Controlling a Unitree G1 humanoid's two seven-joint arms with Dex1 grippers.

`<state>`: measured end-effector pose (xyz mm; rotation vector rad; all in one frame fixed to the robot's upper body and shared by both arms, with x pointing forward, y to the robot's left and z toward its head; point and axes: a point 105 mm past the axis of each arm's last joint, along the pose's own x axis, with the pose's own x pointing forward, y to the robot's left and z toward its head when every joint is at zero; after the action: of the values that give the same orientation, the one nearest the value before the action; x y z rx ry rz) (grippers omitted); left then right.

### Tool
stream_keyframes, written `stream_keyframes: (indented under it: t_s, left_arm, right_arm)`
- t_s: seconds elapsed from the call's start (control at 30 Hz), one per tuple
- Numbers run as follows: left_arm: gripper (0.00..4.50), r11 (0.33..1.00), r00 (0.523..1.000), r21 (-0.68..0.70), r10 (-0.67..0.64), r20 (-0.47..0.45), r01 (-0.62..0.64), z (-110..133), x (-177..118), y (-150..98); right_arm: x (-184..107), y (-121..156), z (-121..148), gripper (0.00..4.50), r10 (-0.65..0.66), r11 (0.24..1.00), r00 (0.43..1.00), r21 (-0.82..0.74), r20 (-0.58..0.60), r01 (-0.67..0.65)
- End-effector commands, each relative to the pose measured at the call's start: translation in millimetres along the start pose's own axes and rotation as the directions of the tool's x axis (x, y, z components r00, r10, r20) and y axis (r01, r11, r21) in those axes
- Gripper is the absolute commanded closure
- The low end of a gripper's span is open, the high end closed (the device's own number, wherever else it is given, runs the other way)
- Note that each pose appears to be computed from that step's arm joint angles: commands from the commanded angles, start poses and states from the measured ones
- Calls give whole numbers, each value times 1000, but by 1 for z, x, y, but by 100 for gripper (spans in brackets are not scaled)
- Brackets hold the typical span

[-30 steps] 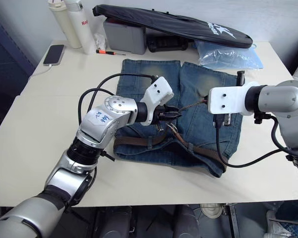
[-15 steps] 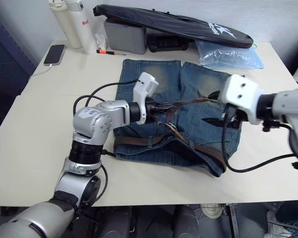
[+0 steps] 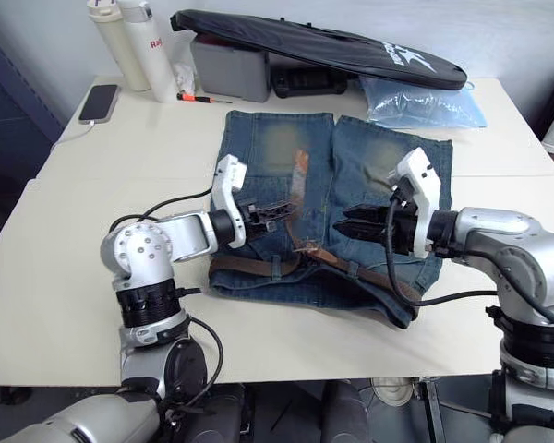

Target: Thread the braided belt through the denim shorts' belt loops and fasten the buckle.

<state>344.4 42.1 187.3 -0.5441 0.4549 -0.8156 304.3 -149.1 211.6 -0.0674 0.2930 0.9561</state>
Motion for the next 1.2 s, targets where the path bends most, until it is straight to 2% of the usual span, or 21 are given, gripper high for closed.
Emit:
stream_keyframes:
  t_s: [0.03, 0.33, 0.43, 0.53, 0.67, 0.87, 1.03, 1.2]
  left_arm:
    - [450, 1000, 998, -8, -20, 64, 20, 10, -10, -9]
    - [450, 998, 997, -43, -31, 72, 34, 2, -11, -18]
    - [450, 996, 998, 55, -65, 13, 64, -3, -12, -26]
    - [450, 995, 997, 66, -74, 20, 73, 2, -13, -28]
    - [450, 995, 997, 69, -79, 27, 77, 9, -16, -27]
    - [450, 989, 992, 86, -121, -25, 123, 5, -18, -27]
    - [450, 995, 998, 79, -51, -38, 53, -3, -23, -11]
    - [450, 1000, 999, 20, 19, 36, -20, 0, -30, 5]
  right_arm:
    - [10, 5, 1, 443, 41, 999, 999, 20, 28, -42]
    - [39, 18, -12, 443, 136, 990, 991, 47, -1, -136]
    - [47, 24, -34, 443, 160, 984, 987, 89, -34, -156]
    - [51, 29, -52, 443, 175, 979, 982, 116, -69, -166]
    - [49, 30, -83, 443, 162, 985, 968, 88, -192, -147]
    - [46, 18, -122, 443, 83, 994, 942, 90, -324, -56]
    - [48, 21, -107, 443, 104, 991, 962, 105, -252, -80]
    - [46, 23, -76, 443, 134, 989, 983, 77, -124, -125]
